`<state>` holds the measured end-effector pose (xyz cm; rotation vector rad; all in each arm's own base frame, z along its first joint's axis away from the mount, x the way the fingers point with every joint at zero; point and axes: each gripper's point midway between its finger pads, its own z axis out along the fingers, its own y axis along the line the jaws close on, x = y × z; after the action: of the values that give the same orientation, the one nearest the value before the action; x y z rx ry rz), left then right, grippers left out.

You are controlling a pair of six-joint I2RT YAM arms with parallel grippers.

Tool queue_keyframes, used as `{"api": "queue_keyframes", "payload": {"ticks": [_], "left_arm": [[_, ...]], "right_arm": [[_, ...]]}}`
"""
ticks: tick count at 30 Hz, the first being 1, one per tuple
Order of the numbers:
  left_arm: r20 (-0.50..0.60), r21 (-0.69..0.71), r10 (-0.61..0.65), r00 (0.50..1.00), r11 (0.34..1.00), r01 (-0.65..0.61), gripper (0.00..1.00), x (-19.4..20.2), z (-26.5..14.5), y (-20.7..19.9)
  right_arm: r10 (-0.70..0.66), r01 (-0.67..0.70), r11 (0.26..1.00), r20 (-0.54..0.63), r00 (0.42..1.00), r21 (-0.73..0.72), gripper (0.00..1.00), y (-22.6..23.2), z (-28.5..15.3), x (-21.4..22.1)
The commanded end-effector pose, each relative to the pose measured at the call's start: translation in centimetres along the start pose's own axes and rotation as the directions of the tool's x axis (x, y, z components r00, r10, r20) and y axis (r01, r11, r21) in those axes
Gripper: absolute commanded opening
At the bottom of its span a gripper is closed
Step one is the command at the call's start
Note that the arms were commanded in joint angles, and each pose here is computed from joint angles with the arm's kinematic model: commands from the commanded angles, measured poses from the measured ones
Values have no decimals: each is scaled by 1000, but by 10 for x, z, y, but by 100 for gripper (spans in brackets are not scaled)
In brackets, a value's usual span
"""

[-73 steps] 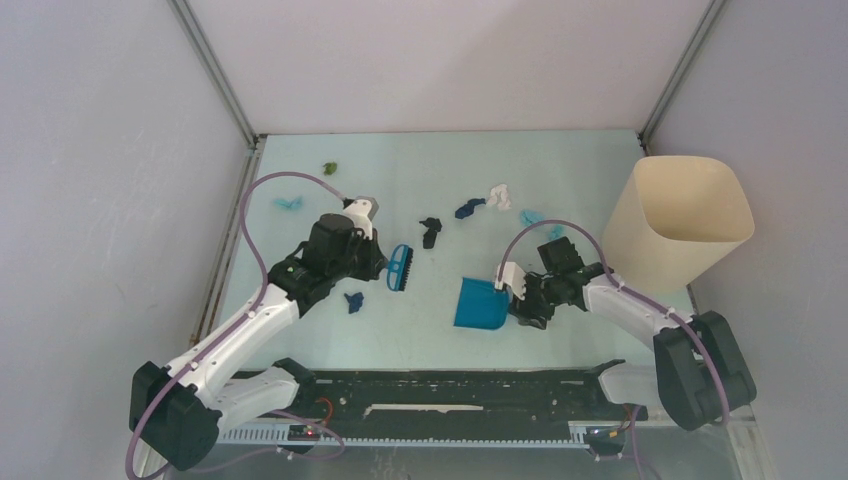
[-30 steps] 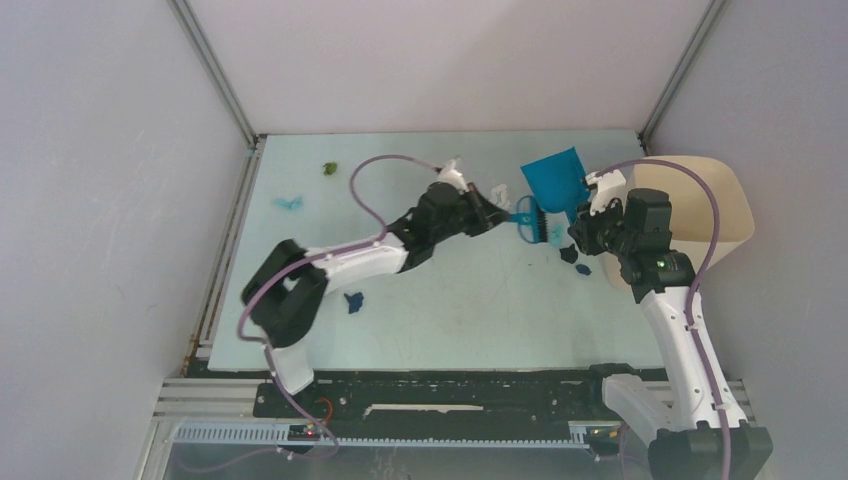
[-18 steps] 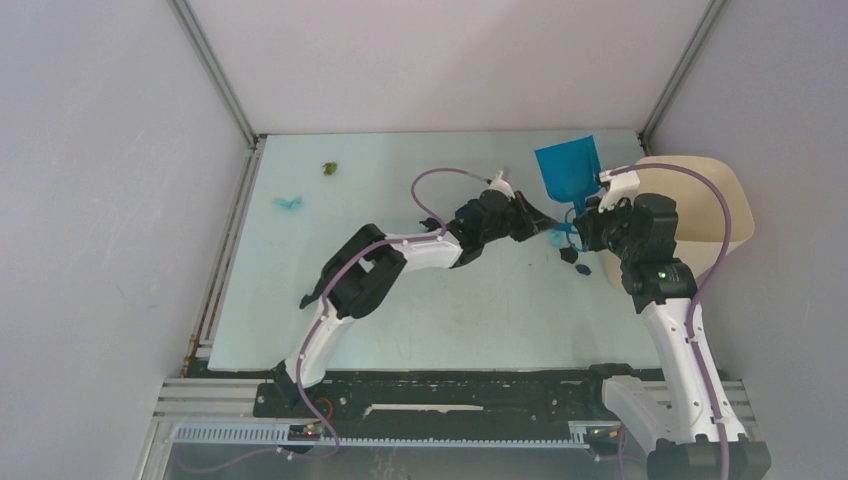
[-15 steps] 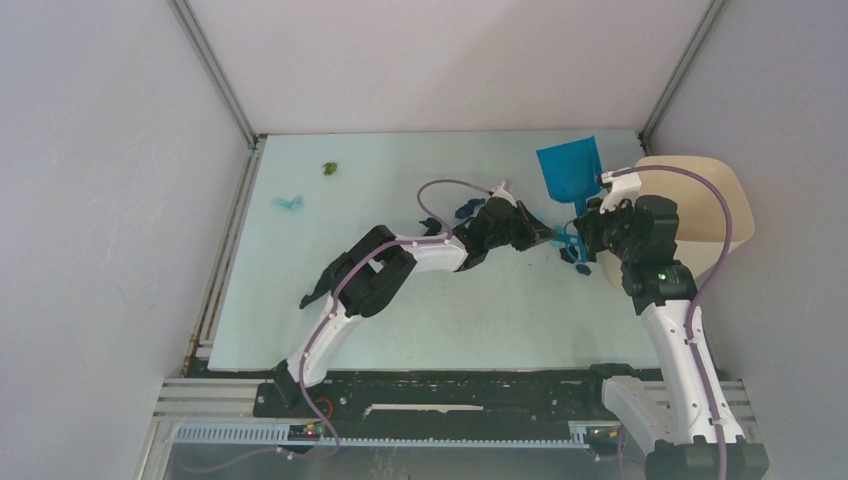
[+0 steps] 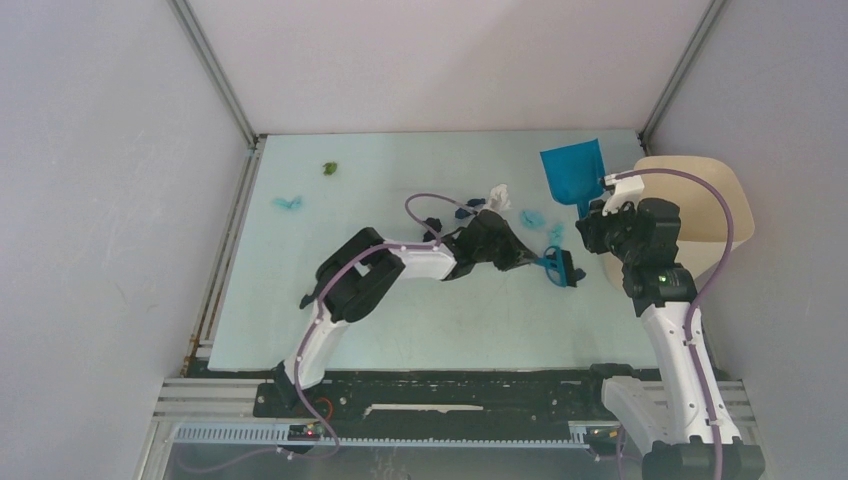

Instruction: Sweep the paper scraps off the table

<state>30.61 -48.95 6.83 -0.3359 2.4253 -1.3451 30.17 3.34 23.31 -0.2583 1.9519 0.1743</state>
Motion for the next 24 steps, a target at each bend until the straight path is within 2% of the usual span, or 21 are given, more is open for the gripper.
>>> {"api": "queue_keyframes", "payload": {"ticks": [1,6,10,13,15,22,24], "left_arm": [[32,-61,98,995,993,-96,0,-7,-78,16],[99,-123,281,955,955,-268,0,-11,-155,30],[183,-82,352,918,936,-343,0,-27,-175,2],[204,-28,389,898,920,-392,0,-40,-159,-37],[192,-5,386,902,920,-392,0,-47,-132,-53],[242,116,216,946,962,-249,0,-84,-48,-113],[261,167,129,957,970,-177,0,-96,-30,-134]], "right_arm": [[-15,16,1000,55,998,-12,0,2,-2,-11],[-18,19,999,37,999,-40,0,5,4,-6],[-17,19,999,37,999,-35,0,4,5,-6],[-22,22,1000,42,999,-5,0,-1,3,-7],[-27,26,999,49,998,25,0,-6,1,-9],[-40,33,995,72,997,91,0,-17,-3,-12],[-39,32,995,72,997,93,0,-18,-3,-10]]}}
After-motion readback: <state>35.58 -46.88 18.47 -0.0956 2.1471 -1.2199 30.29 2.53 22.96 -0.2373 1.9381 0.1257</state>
